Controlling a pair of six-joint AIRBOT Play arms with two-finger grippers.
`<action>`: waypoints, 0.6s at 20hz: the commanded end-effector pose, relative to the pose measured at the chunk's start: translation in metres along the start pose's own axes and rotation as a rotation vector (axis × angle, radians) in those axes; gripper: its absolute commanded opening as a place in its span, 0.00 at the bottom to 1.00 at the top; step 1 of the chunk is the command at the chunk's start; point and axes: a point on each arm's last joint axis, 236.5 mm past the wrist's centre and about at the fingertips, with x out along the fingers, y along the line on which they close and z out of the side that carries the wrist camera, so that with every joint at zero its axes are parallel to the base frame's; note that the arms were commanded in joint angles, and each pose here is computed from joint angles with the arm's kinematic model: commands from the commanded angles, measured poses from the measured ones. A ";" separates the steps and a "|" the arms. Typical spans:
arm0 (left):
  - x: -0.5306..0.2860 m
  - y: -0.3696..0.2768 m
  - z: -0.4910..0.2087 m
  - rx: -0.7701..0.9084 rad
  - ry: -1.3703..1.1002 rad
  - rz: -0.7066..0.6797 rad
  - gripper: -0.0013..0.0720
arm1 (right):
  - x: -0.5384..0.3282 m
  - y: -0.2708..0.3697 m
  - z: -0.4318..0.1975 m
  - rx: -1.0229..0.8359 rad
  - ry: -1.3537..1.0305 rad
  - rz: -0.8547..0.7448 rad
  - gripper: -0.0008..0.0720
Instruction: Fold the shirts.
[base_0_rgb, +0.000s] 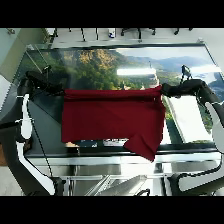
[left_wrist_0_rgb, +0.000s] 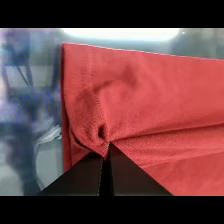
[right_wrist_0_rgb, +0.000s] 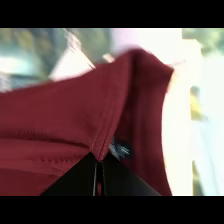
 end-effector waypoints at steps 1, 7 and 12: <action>0.001 0.006 -0.002 0.009 0.011 0.028 0.04 | 0.013 -0.023 -0.021 -0.003 0.081 -0.075 0.04; 0.001 0.005 -0.006 0.009 0.025 0.024 0.04 | 0.025 -0.018 -0.025 -0.006 0.085 -0.069 0.04; 0.001 0.000 -0.009 0.008 0.040 0.008 0.04 | 0.025 -0.008 -0.022 0.037 0.072 -0.027 0.06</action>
